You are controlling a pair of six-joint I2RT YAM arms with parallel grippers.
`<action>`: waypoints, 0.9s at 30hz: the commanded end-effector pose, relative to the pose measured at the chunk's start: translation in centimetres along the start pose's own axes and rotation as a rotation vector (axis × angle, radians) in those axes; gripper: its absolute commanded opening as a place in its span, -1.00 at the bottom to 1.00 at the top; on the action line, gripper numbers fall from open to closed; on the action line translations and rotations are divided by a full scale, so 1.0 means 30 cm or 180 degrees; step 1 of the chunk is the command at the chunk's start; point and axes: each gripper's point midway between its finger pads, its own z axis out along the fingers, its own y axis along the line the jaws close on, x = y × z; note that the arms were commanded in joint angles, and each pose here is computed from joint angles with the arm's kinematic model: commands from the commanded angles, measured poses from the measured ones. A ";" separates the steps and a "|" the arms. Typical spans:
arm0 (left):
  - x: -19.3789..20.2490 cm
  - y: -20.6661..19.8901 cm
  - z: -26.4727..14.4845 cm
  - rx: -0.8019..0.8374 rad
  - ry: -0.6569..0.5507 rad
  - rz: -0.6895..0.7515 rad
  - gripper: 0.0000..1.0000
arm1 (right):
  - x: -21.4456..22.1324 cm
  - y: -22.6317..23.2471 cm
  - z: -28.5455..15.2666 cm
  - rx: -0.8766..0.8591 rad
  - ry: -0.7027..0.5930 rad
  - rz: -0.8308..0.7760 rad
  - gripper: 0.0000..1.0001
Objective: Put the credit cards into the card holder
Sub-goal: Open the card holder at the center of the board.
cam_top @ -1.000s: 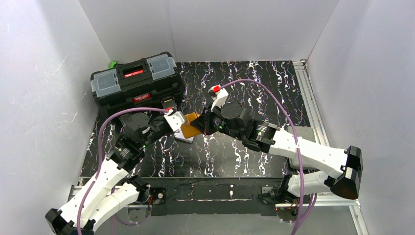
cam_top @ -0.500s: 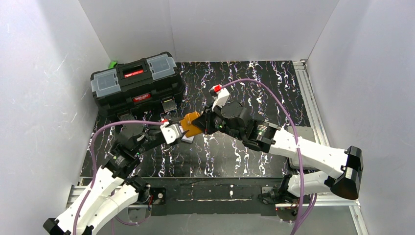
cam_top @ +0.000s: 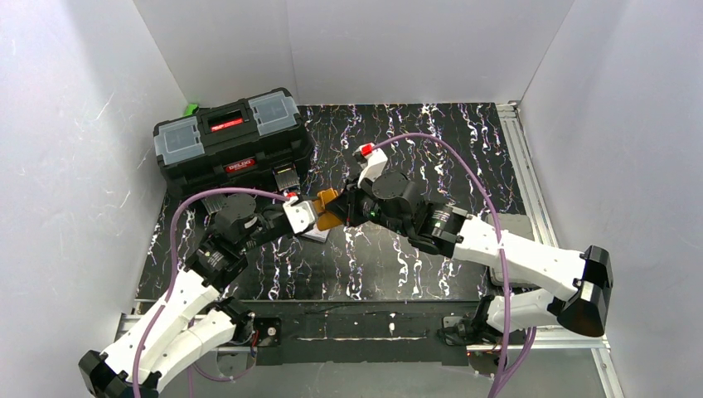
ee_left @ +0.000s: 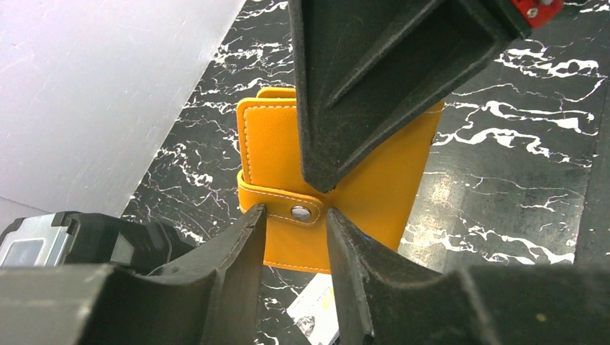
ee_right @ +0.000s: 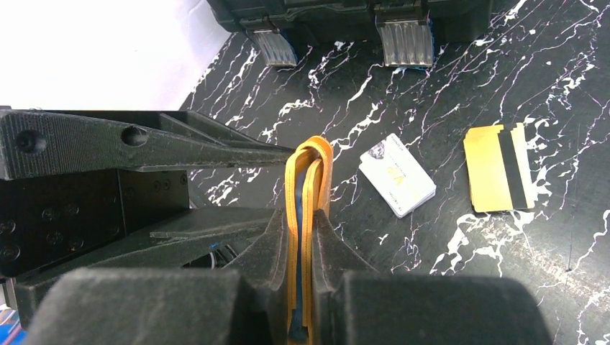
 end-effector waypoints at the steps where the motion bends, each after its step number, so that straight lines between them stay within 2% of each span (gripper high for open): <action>1: -0.054 0.036 0.020 -0.0070 -0.0130 0.0042 -0.37 | -0.079 0.147 -0.003 -0.0532 -0.0177 0.0095 -0.97; 6: -0.054 0.070 0.035 -0.0185 -0.0095 0.0062 -0.69 | -0.068 0.152 -0.010 -0.0571 -0.0147 0.0090 -0.97; 9: -0.053 0.088 0.037 -0.0261 -0.0059 0.0035 -0.98 | -0.063 0.150 -0.015 -0.0573 -0.0139 0.0089 -0.97; 21: -0.071 0.126 0.013 -0.0436 -0.0013 -0.0049 -1.00 | -0.021 0.103 -0.032 -0.0432 -0.0067 0.0091 -0.97; 27: -0.053 0.089 -0.036 -0.0325 0.0161 -0.0066 -1.00 | 0.052 0.032 -0.081 -0.0374 0.0050 -0.0238 -0.97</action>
